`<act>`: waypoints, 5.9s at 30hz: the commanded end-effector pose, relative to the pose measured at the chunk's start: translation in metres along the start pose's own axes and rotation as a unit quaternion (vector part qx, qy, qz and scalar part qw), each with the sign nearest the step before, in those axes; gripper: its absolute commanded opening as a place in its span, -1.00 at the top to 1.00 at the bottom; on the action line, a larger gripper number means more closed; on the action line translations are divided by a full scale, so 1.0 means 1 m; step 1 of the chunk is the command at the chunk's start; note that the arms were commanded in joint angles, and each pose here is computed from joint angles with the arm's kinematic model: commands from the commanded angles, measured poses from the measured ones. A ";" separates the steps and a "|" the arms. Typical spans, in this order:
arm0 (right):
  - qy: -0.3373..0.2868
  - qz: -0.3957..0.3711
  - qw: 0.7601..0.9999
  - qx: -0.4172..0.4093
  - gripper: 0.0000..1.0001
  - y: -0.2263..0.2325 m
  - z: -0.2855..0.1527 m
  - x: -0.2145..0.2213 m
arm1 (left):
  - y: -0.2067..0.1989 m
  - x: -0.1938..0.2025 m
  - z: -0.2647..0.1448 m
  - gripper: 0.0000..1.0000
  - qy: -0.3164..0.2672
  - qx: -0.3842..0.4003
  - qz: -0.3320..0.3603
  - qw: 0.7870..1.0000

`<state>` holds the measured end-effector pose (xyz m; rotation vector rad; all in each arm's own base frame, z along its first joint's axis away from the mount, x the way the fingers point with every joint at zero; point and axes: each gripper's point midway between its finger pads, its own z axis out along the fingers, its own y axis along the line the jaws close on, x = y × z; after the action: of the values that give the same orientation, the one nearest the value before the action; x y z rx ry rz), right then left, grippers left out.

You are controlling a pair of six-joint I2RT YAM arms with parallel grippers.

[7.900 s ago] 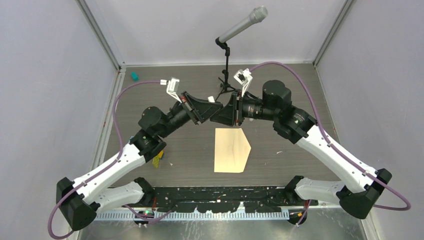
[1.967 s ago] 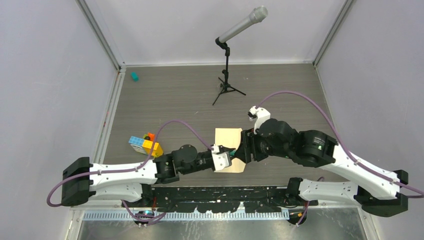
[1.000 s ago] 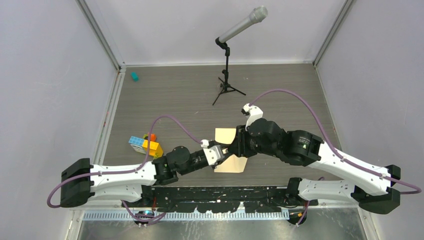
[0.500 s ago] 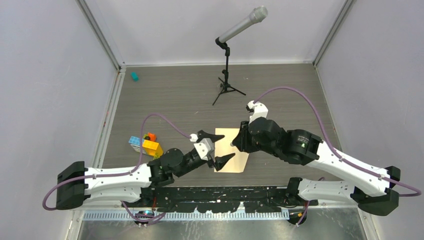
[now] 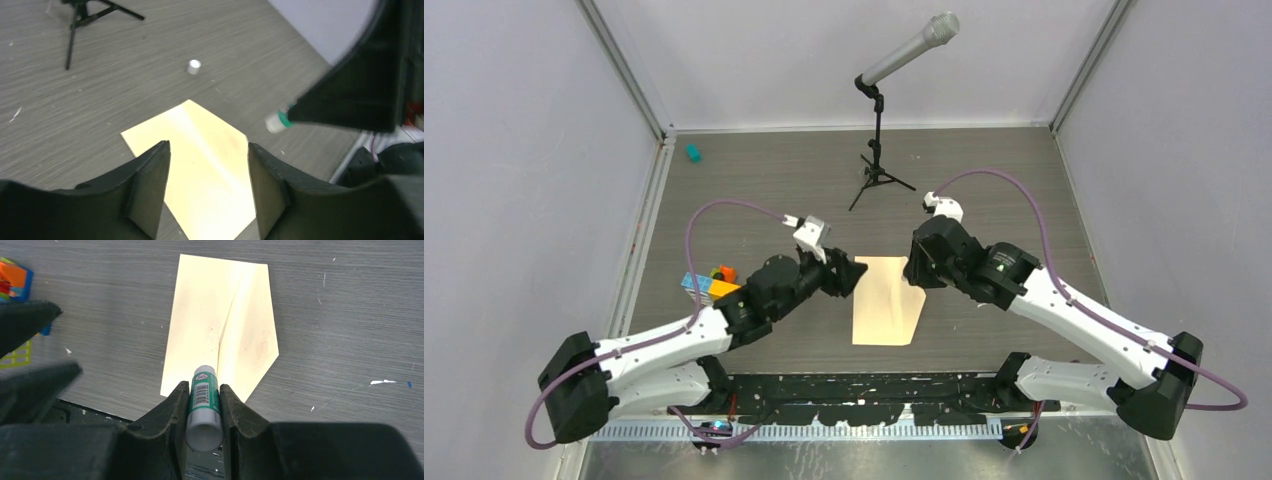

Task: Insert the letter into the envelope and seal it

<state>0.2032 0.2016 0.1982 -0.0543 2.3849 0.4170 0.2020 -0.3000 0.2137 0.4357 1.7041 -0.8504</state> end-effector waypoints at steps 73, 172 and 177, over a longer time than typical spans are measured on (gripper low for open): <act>0.067 -0.060 0.993 0.075 0.99 -0.007 0.156 0.037 | 0.093 0.180 0.073 1.00 0.226 -0.200 -0.274 0.913; 0.155 -0.079 0.983 0.055 0.99 0.012 0.118 0.121 | 0.096 0.197 0.074 1.00 0.232 -0.199 -0.333 0.892; 0.157 -0.080 0.983 0.052 0.99 0.015 0.116 0.127 | 0.096 0.199 0.074 1.00 0.232 -0.200 -0.335 0.891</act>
<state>0.1989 0.2693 0.0446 -0.2785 2.6324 0.2404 0.2650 -0.3384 0.0235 -0.2660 2.3862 -1.0125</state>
